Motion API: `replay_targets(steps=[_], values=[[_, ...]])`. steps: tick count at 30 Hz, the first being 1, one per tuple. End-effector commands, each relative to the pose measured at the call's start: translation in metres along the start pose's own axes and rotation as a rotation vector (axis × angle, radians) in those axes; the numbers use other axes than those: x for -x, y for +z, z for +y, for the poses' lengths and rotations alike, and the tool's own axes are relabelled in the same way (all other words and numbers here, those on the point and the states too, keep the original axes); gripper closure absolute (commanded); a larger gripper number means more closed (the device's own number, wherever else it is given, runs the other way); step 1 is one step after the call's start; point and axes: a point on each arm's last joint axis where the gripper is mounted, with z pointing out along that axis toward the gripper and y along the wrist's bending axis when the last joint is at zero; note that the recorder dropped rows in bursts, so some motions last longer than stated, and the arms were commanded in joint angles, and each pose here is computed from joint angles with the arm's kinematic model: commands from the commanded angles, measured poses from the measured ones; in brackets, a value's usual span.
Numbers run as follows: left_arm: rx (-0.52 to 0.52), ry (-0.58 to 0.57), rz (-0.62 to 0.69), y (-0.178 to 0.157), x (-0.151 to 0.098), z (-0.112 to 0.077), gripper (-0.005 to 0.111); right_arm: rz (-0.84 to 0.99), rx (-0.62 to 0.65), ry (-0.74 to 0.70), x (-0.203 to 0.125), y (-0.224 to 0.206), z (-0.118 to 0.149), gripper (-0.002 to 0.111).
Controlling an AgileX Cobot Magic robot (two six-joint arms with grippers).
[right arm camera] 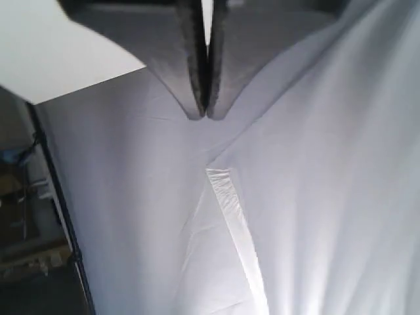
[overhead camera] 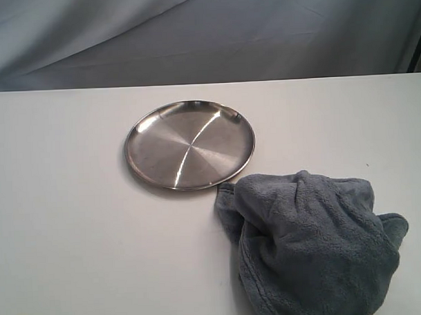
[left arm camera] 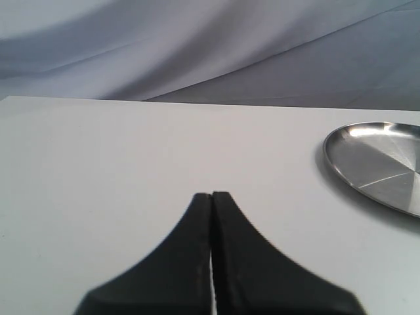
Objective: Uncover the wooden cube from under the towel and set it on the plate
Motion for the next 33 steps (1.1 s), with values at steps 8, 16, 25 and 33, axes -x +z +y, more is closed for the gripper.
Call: replay_targets(steps=[8,16,25,33], values=[[-0.008,0.001,-0.004,0.0,-0.001,0.0,0.106,-0.084,-0.038,0.38,0.006,-0.001,-0.005,0.108],[-0.008,0.001,-0.004,0.0,-0.001,0.0,0.106,-0.197,0.104,0.196,0.06,-0.005,0.023,0.108],[-0.008,0.001,-0.004,0.0,-0.001,0.0,0.106,-0.123,0.183,0.032,0.1,0.03,0.049,0.108],[-0.008,0.001,-0.004,0.0,-0.001,0.0,0.106,0.213,0.455,-0.242,0.076,0.09,0.09,0.108]])
